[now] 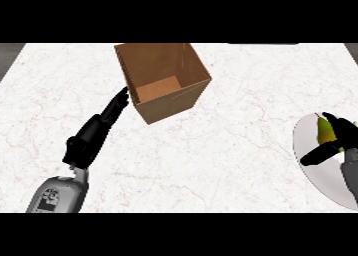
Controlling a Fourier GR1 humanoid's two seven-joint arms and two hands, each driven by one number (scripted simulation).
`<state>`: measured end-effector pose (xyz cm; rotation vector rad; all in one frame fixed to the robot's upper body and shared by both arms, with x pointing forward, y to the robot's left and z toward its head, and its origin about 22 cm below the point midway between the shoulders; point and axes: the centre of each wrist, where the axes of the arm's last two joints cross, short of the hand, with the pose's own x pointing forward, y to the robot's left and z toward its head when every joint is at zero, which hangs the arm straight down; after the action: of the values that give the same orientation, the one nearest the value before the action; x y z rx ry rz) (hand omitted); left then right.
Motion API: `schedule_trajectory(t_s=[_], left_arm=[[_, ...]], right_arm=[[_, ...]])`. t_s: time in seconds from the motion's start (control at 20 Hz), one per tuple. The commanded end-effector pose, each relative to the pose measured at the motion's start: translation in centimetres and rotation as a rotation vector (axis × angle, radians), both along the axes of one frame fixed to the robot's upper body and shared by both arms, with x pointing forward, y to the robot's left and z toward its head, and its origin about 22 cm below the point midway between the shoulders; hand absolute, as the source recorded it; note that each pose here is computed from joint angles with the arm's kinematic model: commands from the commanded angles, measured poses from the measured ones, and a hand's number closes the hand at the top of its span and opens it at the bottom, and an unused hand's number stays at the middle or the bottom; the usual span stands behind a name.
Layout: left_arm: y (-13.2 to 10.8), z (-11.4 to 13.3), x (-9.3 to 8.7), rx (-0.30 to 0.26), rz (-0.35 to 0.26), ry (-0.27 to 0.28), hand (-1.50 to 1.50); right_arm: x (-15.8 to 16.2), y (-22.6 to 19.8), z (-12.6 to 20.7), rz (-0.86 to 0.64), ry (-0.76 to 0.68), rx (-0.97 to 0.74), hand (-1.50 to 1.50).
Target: Pick the pear from the plate and place it in the cardboard box
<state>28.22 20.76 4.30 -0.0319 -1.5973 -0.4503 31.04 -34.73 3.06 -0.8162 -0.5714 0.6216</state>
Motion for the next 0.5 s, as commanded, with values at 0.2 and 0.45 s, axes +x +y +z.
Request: schedule_trajectory(t_s=[0.2,0.45], left_arm=[[0.1,-0.4,-0.9,0.001,0.010,0.005,0.00],[0.0,0.0,1.3,-0.004,0.001,0.008,0.00]], right_arm=[[-0.9,-0.3,-1.3,0.031,0.034,0.004,1.50],[0.8,-0.3,-2.0,0.067,-0.002,-0.044,1.50]])
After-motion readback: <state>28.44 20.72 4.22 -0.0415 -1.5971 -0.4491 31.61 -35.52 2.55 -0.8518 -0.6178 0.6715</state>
